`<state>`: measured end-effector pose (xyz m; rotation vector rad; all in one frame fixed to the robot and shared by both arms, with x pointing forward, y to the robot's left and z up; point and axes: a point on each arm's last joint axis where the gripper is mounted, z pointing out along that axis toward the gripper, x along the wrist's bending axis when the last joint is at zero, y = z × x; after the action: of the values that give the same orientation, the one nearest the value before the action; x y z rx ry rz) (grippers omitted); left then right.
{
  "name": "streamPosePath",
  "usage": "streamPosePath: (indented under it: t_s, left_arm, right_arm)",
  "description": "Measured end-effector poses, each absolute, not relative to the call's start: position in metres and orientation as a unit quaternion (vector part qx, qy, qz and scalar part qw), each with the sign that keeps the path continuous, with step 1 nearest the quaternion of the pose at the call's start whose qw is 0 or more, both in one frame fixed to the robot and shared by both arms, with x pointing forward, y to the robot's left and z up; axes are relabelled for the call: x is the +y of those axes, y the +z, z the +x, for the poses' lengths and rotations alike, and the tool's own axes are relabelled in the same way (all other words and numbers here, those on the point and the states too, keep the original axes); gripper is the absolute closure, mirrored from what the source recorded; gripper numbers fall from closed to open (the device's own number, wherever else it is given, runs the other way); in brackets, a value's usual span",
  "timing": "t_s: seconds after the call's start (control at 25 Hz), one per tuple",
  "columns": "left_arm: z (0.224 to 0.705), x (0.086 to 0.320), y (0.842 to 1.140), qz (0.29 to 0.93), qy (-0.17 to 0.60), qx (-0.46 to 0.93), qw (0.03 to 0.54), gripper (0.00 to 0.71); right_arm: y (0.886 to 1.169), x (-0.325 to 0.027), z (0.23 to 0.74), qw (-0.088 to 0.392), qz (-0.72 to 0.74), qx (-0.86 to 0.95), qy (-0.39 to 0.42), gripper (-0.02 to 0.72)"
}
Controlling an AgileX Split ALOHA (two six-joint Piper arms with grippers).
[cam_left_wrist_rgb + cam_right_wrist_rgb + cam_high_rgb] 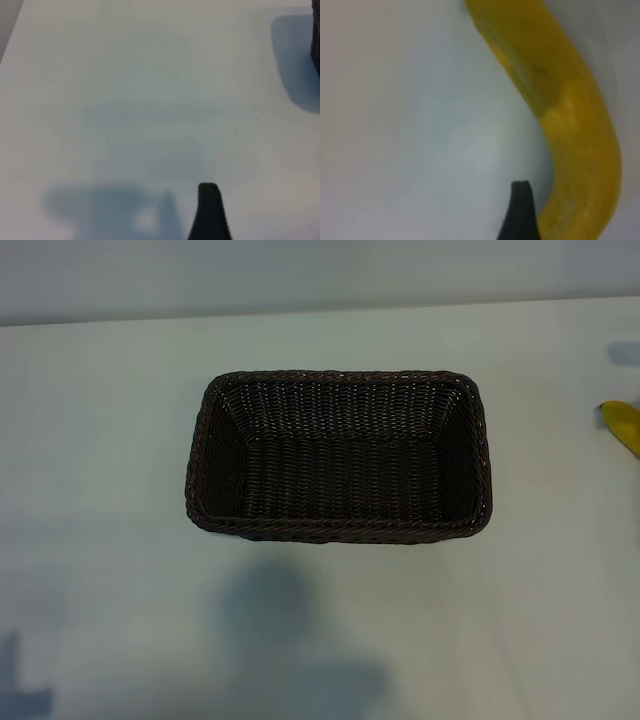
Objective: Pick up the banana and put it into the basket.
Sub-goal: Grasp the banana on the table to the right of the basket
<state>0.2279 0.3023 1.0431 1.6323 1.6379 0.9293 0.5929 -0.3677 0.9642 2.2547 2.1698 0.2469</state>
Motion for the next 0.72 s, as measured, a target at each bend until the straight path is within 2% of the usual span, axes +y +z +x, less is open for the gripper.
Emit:
streamPosePath:
  t_s: [0.32, 0.72]
  left_arm:
    - [0.228, 0.302, 1.043, 0.621, 0.353, 0.623, 0.319, 0.150]
    - [0.228, 0.302, 1.043, 0.621, 0.353, 0.623, 0.319, 0.150]
  right_arm:
    - [0.963, -0.369, 0.595, 0.019, 0.714, 0.695, 0.084, 0.115]
    - [0.947, -0.368, 0.589, 0.026, 0.706, 0.703, 0.083, 0.115]
